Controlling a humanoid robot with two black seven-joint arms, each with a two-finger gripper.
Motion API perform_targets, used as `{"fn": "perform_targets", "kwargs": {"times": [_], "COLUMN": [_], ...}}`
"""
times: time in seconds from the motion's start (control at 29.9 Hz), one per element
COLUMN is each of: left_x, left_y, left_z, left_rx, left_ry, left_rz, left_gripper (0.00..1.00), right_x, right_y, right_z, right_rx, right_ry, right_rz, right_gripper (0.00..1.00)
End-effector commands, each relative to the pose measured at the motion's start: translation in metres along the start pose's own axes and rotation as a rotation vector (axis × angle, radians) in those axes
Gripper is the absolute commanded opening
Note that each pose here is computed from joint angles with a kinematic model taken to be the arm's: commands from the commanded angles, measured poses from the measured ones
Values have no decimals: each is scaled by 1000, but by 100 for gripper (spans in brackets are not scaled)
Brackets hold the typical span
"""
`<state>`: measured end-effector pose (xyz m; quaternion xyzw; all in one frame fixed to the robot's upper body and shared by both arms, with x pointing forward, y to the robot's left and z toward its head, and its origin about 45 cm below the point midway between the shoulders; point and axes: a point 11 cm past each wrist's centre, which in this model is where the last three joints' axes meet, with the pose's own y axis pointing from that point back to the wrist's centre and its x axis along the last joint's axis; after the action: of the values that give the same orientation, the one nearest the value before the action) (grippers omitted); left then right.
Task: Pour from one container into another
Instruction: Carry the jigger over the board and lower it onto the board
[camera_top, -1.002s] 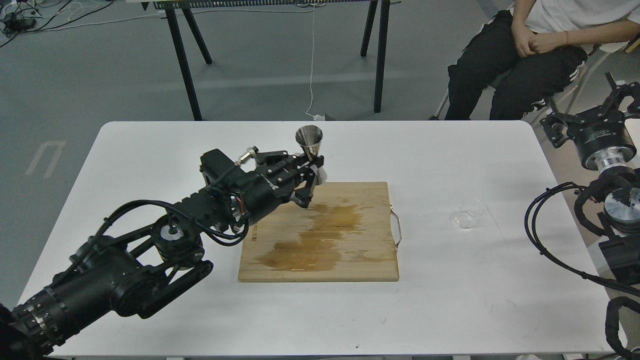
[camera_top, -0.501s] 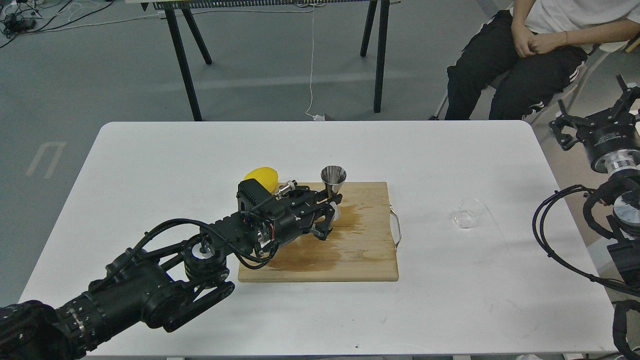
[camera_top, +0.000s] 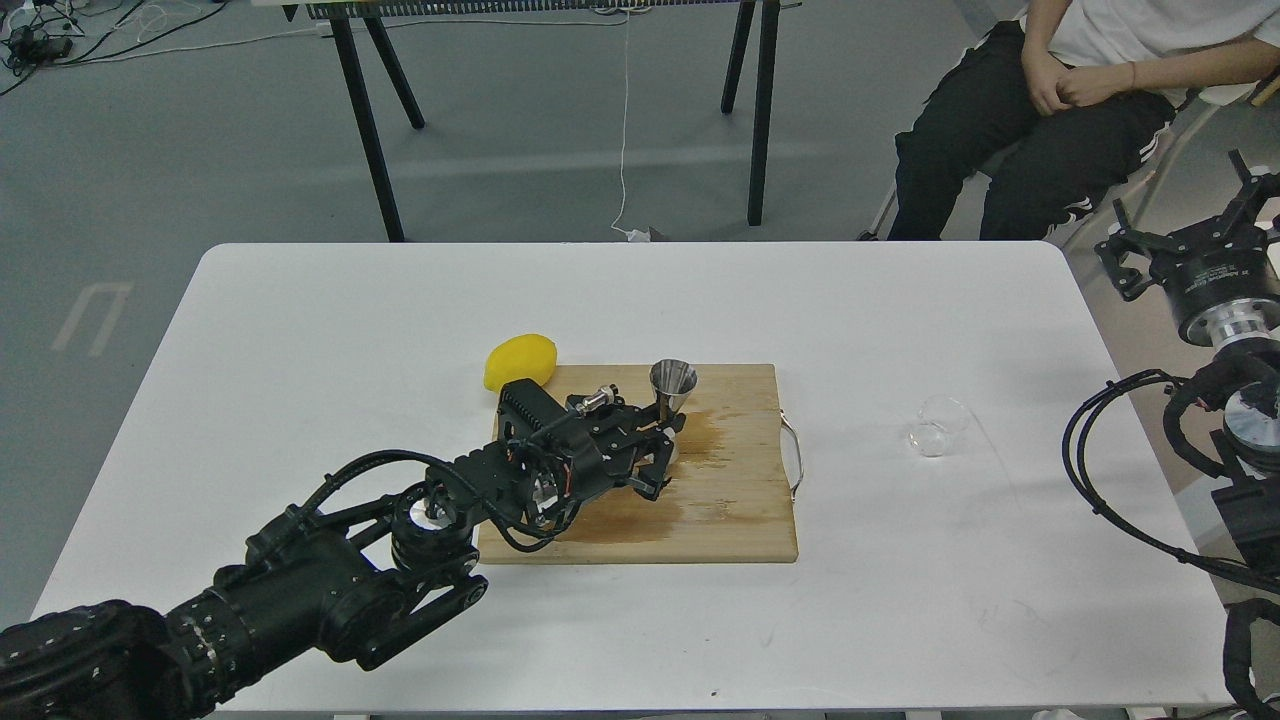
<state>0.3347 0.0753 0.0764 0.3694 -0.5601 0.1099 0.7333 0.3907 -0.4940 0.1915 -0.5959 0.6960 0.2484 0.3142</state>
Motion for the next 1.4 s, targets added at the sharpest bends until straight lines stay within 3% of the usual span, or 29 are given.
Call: {"fn": "perform_targets", "kwargs": {"times": [0.0,0.37,0.67,0.87,1.07,1.37], "left_x": [0,2,5,14,22,89], "left_y": [0,1,1,1,1,8], "left_z": [-2,-4,-4,-2,-1,22], "left_rx": [3,8,4,-9,-12,-87], "left_ry": [0,-1,-6,-12,-5,60], "left_rz": [0,7,32,83,113,319], "left_gripper": [26,34,49,77,88,95], "right_x": [0,0,0,-1,-1,-1], "right_y": [0,0,0,-1,-1,-1], "right_z": [-1,0,-1,-1,-1,-2], "right_rx": [2,1,2,2,2,1], "right_ry": [0,0,1,1,1,4], "right_rz": [1,-1,-1,-2,-3,-5], "right_gripper": [100,100,100,100,100,100]}}
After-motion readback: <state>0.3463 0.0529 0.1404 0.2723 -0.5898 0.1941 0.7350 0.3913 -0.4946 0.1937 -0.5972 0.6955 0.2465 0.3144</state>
